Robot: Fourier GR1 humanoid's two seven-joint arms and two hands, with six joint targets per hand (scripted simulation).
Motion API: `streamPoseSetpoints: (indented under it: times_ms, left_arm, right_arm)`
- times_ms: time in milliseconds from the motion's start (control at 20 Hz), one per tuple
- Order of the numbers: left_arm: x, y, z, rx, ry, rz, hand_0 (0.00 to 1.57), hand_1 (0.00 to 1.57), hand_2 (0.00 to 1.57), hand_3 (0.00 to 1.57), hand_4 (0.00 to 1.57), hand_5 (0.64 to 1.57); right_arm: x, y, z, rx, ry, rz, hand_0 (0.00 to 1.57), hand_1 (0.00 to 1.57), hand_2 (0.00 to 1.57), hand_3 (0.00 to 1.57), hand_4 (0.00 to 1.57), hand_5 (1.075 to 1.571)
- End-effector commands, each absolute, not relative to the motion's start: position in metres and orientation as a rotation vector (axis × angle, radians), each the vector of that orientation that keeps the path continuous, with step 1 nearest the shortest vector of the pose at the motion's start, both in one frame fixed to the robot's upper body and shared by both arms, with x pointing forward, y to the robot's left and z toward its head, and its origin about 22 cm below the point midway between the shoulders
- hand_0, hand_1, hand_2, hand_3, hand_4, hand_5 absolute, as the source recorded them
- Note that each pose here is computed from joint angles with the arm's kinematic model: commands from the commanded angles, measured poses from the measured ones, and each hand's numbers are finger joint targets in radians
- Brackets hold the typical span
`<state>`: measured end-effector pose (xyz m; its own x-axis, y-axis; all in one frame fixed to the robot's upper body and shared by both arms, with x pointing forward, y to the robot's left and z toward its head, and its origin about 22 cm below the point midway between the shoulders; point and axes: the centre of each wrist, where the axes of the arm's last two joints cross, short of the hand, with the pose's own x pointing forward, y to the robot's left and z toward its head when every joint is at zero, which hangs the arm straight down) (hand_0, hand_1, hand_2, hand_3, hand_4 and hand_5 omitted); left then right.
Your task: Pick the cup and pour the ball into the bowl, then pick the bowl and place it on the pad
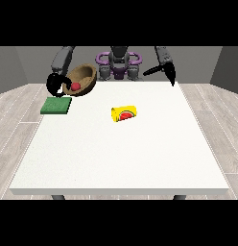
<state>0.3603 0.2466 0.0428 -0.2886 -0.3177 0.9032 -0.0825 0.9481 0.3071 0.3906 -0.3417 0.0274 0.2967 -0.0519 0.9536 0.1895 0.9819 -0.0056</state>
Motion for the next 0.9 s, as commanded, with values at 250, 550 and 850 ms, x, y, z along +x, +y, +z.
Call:
streamPoseSetpoints:
  times_ms: [250,550,850]
  left_arm:
    - [0.360,0.240,0.026,0.359,-1.935,-0.200,0.00,0.00,0.00,0.00,0.00,1.565]
    - [0.367,0.187,0.073,0.354,-2.121,-0.230,0.00,0.00,0.00,0.00,0.00,1.565]
    - [0.357,0.192,0.102,0.372,-2.205,-0.255,0.00,0.00,0.00,0.00,0.00,1.563]
  right_arm:
    - [0.370,-0.391,0.034,-0.062,-1.324,-0.169,1.57,1.57,1.57,1.57,1.07,1.557]
    - [0.358,-0.452,0.068,-0.066,-1.476,-0.272,1.57,1.57,1.57,1.37,1.03,1.562]
    - [0.329,-0.500,0.083,-0.200,-1.573,-0.242,1.57,1.57,1.57,0.35,1.02,1.569]
